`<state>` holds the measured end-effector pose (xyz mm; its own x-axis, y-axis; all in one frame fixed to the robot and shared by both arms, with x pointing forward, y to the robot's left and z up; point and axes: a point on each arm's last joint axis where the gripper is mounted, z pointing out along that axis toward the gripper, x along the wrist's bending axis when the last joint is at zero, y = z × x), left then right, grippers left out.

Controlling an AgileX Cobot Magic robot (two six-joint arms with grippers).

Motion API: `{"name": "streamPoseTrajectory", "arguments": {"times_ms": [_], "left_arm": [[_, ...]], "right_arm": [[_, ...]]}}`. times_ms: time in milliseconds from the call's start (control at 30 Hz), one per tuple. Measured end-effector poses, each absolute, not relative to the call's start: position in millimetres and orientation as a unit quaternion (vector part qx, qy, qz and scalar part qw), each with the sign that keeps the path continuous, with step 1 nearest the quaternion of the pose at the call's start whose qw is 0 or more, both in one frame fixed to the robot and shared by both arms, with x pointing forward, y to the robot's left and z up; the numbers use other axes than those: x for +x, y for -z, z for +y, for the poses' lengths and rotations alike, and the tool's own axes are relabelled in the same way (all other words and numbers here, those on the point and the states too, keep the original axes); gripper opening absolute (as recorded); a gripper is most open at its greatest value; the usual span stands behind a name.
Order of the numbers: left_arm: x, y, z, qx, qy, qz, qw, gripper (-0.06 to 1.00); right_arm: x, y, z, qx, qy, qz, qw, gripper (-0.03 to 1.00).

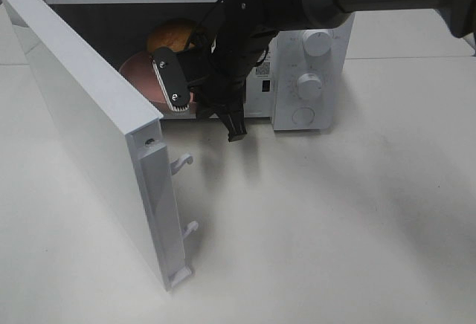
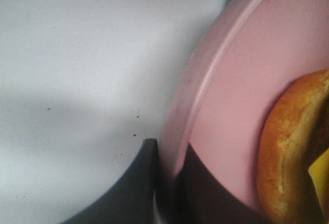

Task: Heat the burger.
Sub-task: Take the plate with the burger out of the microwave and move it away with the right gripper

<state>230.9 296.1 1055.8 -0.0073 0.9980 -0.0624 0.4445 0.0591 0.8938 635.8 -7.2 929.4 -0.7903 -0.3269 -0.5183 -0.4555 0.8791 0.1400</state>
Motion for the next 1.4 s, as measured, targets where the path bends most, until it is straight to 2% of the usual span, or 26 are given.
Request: {"name": "streamPoseTrajectory", "arguments": {"times_ms": [333, 567, 967, 1400], "left_arm": [[230.9, -1055.8, 296.1, 0.587, -0.355, 0.615, 0.390, 0.98], [230.9, -1055.8, 296.1, 0.587, -0.355, 0.615, 0.390, 0.98], [230.9, -1055.8, 296.1, 0.587, -0.355, 0.615, 0.390, 0.98], [230.9, -1055.8, 296.1, 0.587, -0.355, 0.615, 0.390, 0.98]], "right_arm": [[612.0, -928.2, -25.8, -0.249, -0.120, 0.918, 0.283, 0.07], [600.8, -927.8, -33.5, -0.282, -0.109, 0.909, 0.286, 0.07], [582.2, -948.8, -45.6, -0.307, -0.106, 0.894, 0.309, 0.07], [562.1, -956.2, -60.8, -0.326, -0.098, 0.886, 0.316, 0.08]]}}
